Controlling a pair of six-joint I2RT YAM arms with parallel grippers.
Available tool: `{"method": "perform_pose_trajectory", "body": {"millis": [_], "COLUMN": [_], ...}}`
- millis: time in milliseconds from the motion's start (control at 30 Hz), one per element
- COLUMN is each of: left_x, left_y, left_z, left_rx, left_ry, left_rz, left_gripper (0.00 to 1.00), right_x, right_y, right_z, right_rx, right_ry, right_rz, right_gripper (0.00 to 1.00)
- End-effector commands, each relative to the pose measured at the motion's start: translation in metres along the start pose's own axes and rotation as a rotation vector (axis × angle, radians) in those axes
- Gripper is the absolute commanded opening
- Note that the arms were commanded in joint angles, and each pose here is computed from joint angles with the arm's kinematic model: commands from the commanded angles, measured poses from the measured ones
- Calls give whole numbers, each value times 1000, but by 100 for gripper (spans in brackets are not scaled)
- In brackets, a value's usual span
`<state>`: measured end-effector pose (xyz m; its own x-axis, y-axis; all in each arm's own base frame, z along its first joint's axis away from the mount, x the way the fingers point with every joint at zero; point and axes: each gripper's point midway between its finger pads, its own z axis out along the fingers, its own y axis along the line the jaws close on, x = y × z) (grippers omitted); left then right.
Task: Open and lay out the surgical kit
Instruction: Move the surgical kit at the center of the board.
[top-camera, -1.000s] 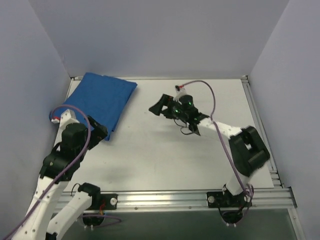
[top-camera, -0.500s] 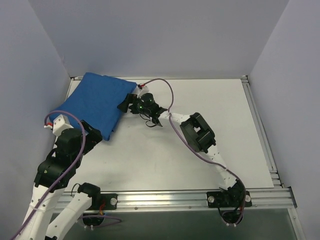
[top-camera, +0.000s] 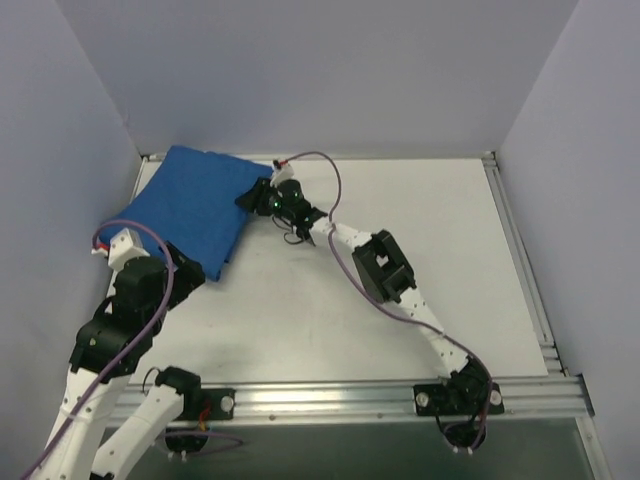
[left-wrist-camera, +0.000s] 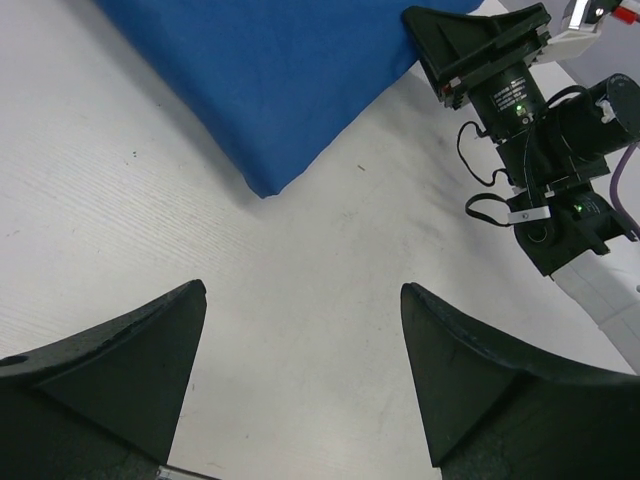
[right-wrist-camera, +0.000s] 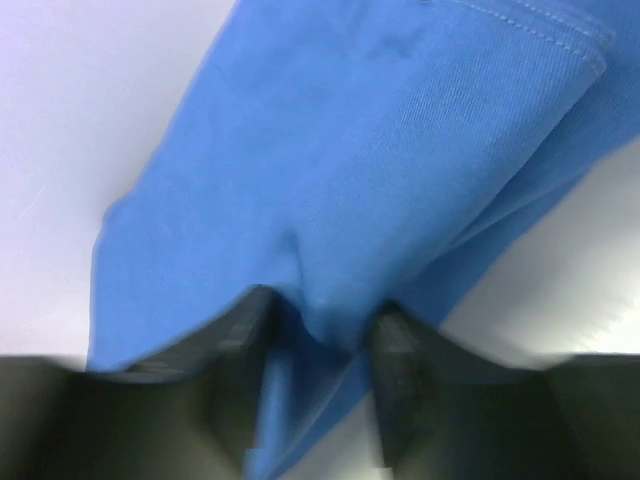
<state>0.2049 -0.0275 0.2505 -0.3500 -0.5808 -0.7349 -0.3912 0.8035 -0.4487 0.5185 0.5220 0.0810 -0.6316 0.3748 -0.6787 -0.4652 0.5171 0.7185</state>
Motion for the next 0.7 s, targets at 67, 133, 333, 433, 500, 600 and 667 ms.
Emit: {"method": "perform_pose_trajectory", "body": {"millis": [67, 133, 333, 433, 500, 600, 667], "left_x": [2, 6, 17, 26, 34, 46, 58], "left_y": [-11, -12, -25, -40, -53, -62, -68], "left_z": [6, 10, 35, 46, 55, 69, 81], "left_rx": [31, 27, 15, 36, 76, 93, 98], "left_ry": [24, 38, 102, 163, 211, 261, 304], "left_rz": [23, 25, 70, 85, 93, 94, 85], "left_gripper": [77, 72, 41, 29, 22, 11, 7], "right_x": [-40, -58, -79, -81, -95, -82, -53], "right_y": [-8, -2, -34, -60, -57, -81, -98], "right_z": [1, -9, -76, -123, -151, -202, -232], "right_rx": [-27, -37, 68, 138, 141, 219, 293], "right_ry": [-87, -118, -192, -219, -267, -266, -229], "right_rz": [70, 61, 53, 90, 100, 147, 177], "right_gripper": [0, 0, 0, 0, 0, 0, 0]}}
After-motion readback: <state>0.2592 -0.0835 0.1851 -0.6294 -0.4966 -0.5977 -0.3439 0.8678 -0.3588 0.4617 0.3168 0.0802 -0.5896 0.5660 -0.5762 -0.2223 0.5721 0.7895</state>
